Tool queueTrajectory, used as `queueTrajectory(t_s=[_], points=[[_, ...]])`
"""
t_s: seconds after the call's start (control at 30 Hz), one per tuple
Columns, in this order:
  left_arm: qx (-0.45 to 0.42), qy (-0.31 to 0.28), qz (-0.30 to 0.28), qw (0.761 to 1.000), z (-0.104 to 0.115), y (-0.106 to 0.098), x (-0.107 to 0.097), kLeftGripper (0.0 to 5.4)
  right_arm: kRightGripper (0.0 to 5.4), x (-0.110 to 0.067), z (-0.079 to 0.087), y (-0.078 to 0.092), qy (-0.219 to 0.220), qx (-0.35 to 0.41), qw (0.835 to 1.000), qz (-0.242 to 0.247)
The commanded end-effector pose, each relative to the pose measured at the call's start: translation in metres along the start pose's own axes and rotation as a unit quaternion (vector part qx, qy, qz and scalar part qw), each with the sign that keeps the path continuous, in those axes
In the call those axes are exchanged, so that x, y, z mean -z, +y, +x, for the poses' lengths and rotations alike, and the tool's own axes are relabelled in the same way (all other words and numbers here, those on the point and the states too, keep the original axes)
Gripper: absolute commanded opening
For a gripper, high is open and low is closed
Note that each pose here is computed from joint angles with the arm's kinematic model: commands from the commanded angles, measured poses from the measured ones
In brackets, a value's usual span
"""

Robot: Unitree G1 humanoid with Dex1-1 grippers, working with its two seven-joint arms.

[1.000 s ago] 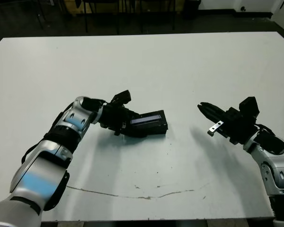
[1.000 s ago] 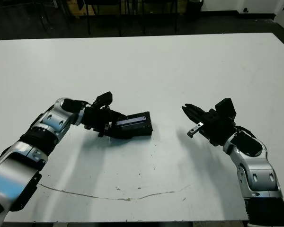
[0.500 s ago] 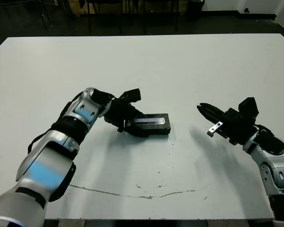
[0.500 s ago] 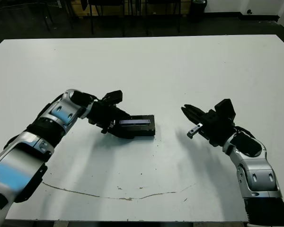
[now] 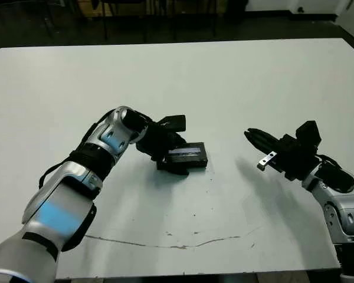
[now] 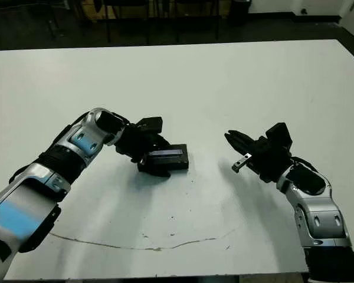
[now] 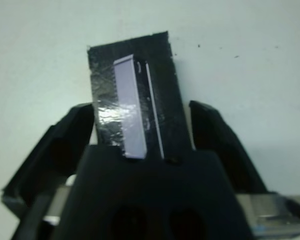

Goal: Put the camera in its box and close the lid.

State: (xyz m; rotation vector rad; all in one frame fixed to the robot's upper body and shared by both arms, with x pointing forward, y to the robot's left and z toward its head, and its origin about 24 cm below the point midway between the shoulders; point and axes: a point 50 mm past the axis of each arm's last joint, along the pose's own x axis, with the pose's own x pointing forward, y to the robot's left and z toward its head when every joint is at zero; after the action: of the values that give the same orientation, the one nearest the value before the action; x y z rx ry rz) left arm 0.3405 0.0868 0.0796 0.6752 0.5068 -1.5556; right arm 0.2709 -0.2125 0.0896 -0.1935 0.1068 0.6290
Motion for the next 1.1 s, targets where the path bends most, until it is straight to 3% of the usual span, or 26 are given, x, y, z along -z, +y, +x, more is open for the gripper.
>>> queueTrajectory(t_s=[0.03, 0.1, 0.43, 0.63, 0.87, 1.0, 1.1], points=[[0.024, 0.042, -0.065, 0.997, 0.004, -0.017, 0.04, 5.1, 0.0, 0.005, -0.002, -0.001, 0.012, -0.001, 1.0, 0.003], [0.022, 0.044, -0.069, 0.996, 0.002, -0.019, 0.046, 5.38, 0.0, 0.005, -0.001, -0.001, 0.012, -0.001, 1.0, 0.007], [-0.001, 0.055, -0.039, 0.998, -0.02, -0.038, 0.078, 5.38, 0.0, 0.005, -0.003, 0.0, 0.014, 0.005, 1.0, 0.0], [-0.035, 0.048, -0.06, 0.996, -0.058, -0.062, 0.105, 5.38, 0.0, 0.005, -0.002, 0.001, 0.014, 0.002, 1.0, 0.001], [-0.097, 0.064, -0.092, 0.989, -0.113, -0.094, 0.114, 5.38, 0.0, 0.006, -0.001, 0.002, 0.014, 0.0, 1.0, 0.0], [-0.236, 0.032, -0.102, 0.966, -0.139, -0.097, 0.101, 5.3, 0.0, 0.007, 0.001, 0.001, 0.01, -0.006, 1.0, 0.008], [-0.394, -0.051, -0.108, 0.911, -0.141, -0.091, 0.082, 4.94, 0.0, 0.008, 0.002, 0.002, 0.009, -0.007, 1.0, 0.013]])
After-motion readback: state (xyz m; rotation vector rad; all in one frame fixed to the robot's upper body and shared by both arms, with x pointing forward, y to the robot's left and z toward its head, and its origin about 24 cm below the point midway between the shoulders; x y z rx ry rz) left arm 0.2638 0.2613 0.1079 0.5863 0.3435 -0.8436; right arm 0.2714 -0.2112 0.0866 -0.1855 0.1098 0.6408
